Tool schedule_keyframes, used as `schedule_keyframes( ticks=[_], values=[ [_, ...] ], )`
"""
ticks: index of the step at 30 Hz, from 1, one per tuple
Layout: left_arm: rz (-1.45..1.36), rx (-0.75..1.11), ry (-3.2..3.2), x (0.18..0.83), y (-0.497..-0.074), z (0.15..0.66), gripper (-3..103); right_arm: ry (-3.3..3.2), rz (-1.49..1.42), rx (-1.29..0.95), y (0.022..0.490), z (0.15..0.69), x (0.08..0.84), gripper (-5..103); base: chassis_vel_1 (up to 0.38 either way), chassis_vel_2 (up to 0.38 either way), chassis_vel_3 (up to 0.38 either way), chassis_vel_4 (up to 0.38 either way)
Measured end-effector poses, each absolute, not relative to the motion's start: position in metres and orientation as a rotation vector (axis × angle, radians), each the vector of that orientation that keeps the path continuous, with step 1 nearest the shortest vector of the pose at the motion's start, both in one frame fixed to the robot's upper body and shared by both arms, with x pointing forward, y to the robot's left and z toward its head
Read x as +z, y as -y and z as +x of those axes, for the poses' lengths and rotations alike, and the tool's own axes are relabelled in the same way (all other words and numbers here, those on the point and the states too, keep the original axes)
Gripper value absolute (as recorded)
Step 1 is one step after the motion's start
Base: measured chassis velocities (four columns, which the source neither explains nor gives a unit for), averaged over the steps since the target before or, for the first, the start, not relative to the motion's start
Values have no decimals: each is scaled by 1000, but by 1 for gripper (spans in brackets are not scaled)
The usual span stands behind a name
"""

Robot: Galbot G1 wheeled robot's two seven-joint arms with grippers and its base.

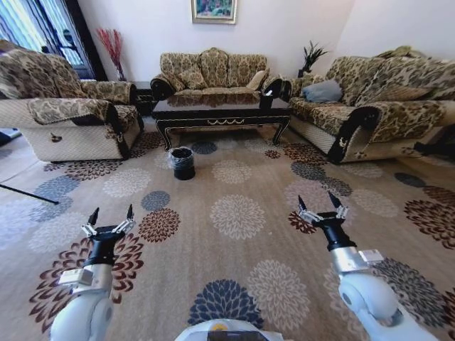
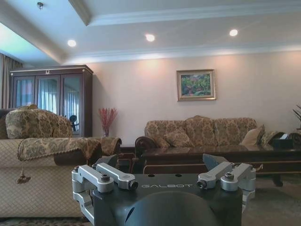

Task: Move to the front of the table and pick up the trash from the floor, then place it into the trash bin.

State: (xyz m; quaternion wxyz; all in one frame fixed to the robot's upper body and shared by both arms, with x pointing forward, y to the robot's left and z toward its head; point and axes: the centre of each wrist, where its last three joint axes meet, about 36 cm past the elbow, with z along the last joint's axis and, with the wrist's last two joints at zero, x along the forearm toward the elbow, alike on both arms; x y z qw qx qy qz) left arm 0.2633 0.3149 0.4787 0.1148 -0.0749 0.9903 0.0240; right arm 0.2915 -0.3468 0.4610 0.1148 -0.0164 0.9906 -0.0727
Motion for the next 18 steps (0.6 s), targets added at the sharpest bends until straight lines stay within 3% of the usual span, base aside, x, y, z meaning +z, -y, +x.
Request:
schedule_keyframes(
  ticks=[18],
  values=[
    [-203, 41, -2886, 479, -310, 268, 100, -2874, -21, -263, 360, 280, 470, 100, 0, 0, 0, 0]
  ],
)
